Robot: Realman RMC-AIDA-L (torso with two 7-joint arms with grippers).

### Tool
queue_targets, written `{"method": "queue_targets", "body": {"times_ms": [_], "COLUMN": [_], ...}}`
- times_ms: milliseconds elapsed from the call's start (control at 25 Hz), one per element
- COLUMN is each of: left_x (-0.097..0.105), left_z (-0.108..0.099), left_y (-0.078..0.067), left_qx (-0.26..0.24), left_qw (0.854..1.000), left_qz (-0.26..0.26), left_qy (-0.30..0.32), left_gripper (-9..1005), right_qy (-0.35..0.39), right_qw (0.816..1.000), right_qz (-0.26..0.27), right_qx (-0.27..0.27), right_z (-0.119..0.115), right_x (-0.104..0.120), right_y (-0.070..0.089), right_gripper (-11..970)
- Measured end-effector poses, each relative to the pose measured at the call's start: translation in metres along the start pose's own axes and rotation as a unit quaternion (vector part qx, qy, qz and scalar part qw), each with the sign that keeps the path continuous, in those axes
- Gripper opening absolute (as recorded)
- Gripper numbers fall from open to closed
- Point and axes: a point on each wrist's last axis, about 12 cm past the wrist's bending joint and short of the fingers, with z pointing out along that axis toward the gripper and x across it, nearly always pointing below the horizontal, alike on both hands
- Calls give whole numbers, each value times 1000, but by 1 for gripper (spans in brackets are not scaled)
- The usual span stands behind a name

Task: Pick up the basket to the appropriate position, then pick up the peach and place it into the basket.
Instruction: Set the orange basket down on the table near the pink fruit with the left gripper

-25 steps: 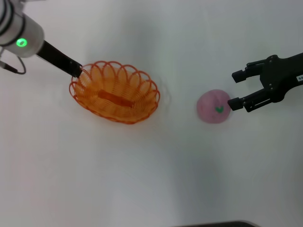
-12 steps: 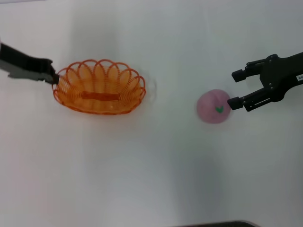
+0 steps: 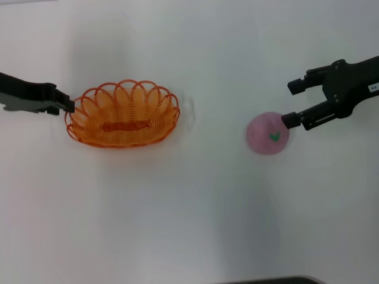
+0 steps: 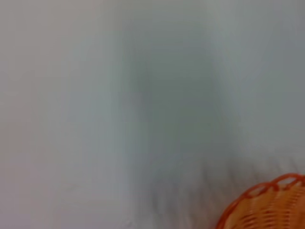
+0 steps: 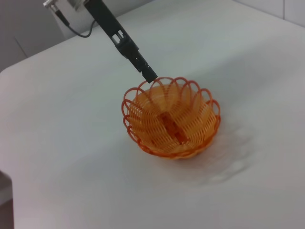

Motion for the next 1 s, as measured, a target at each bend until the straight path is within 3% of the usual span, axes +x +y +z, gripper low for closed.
{"method": "queue_targets", "body": {"times_ms": [120, 320, 360, 440, 560, 720, 1000], "left_x": [1, 20, 20, 42, 69, 100, 129], "left_z": [-9, -41, -41, -48, -47, -46, -47], "left_y": [-2, -10, -10, -12, -8, 3, 21], "left_qx": [27, 123, 123, 190, 229, 231, 221], "left_qw": [999, 981, 981, 961, 944, 934, 938], "left_qz": [18, 118, 118, 177, 221, 245, 221], "left_qy": [-22, -96, -96, -98, -91, -122, -148], "left_gripper": [332, 434, 473, 550, 666, 695, 702], "right_qy": [-1, -1, -1, 0, 12, 51, 179], "right_qw": [1000, 999, 998, 997, 996, 994, 978], "right_qz": [15, 51, 57, 65, 75, 78, 71], "right_qx": [4, 20, 23, 30, 43, 63, 80], "right_z": [-2, -10, -11, -14, -19, -24, -8], "right_x": [-5, -17, -19, -24, -33, -46, -71], "right_y": [-2, -4, -4, -4, -5, -5, -3], "right_gripper": [913, 911, 911, 910, 909, 908, 906]}}
